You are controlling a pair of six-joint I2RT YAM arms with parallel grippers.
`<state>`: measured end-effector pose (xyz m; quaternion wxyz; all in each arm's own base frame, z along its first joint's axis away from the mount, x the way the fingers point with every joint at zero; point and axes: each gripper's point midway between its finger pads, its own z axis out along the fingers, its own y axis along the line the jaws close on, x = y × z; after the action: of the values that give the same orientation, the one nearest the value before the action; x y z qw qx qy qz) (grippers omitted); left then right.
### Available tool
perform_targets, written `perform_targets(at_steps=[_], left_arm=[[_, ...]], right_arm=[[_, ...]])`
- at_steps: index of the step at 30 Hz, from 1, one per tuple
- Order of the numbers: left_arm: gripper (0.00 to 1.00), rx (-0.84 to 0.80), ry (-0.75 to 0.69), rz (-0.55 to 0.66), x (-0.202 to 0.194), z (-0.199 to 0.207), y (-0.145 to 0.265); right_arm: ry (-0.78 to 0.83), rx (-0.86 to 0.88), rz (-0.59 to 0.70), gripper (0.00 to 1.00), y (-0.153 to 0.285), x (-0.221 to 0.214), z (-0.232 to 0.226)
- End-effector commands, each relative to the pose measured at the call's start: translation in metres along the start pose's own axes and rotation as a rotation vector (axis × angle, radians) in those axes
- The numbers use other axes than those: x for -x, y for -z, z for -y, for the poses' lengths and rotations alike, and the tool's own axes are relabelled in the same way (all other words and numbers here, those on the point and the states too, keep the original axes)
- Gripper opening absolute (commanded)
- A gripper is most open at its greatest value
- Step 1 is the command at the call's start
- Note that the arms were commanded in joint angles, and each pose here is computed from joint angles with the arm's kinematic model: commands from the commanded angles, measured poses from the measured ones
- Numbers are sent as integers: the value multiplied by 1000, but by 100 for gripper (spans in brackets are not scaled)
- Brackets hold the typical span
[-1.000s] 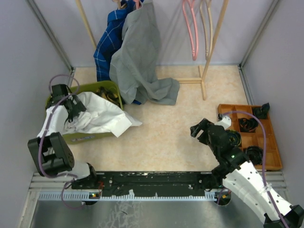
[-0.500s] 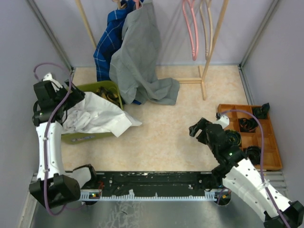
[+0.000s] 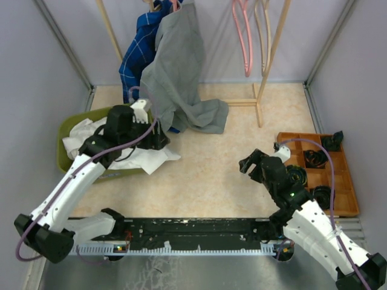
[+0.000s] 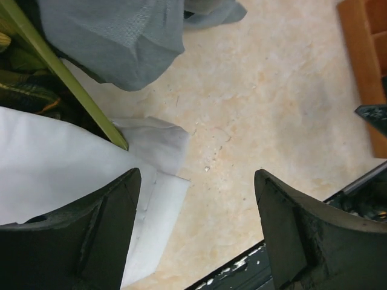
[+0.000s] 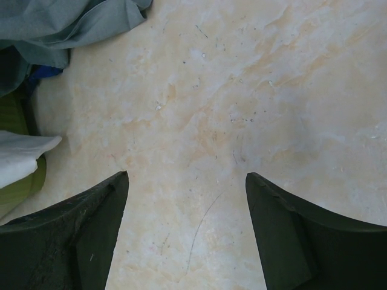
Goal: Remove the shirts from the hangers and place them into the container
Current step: Place the shirt in the bin.
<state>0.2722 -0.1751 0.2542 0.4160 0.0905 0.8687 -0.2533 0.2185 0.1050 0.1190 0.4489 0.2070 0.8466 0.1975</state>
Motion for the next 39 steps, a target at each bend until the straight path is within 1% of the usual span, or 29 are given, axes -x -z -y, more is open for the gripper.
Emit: perform_targets(at_steps=[1, 3, 5, 7, 10, 15, 18, 20, 25, 30, 33, 39], left_arm=[[80, 173, -159, -58, -11, -7, -6], [80, 204, -221, -107, -24, -1, -15], [80, 276, -250, -131, -31, -5, -20], [80, 341, -290, -180, -43, -13, -21], [80, 407, -338, -206, -48, -22, -22], [77, 516, -411, -213, -48, -40, -19], [77, 566, -412, -212, -45, -46, -15], [77, 551, -401, -203, -41, -40, -15], [77, 492, -382, -109, -24, -25, -13], [76, 554, -380, -56, -19, -37, -6], [76, 589, -399, -73, -26, -46, -5], [66, 648, -403, -146, -47, -60, -13]], right_arm=[[-36, 45, 52, 79, 1, 16, -16], [-37, 41, 50, 79, 1, 16, -15], [-37, 35, 48, 79, 1, 15, -14], [-38, 29, 46, 79, 2, 15, -12], [-38, 19, 49, 79, 3, 14, -8], [-41, 18, 61, 79, 4, 16, -6], [-42, 19, 60, 80, 4, 15, -7], [-43, 17, 59, 80, 4, 15, -6], [-45, 15, 53, 80, 3, 13, -6], [-44, 10, 54, 80, 4, 14, -5], [-43, 11, 54, 80, 4, 13, -5], [-47, 15, 53, 80, 3, 13, -5]])
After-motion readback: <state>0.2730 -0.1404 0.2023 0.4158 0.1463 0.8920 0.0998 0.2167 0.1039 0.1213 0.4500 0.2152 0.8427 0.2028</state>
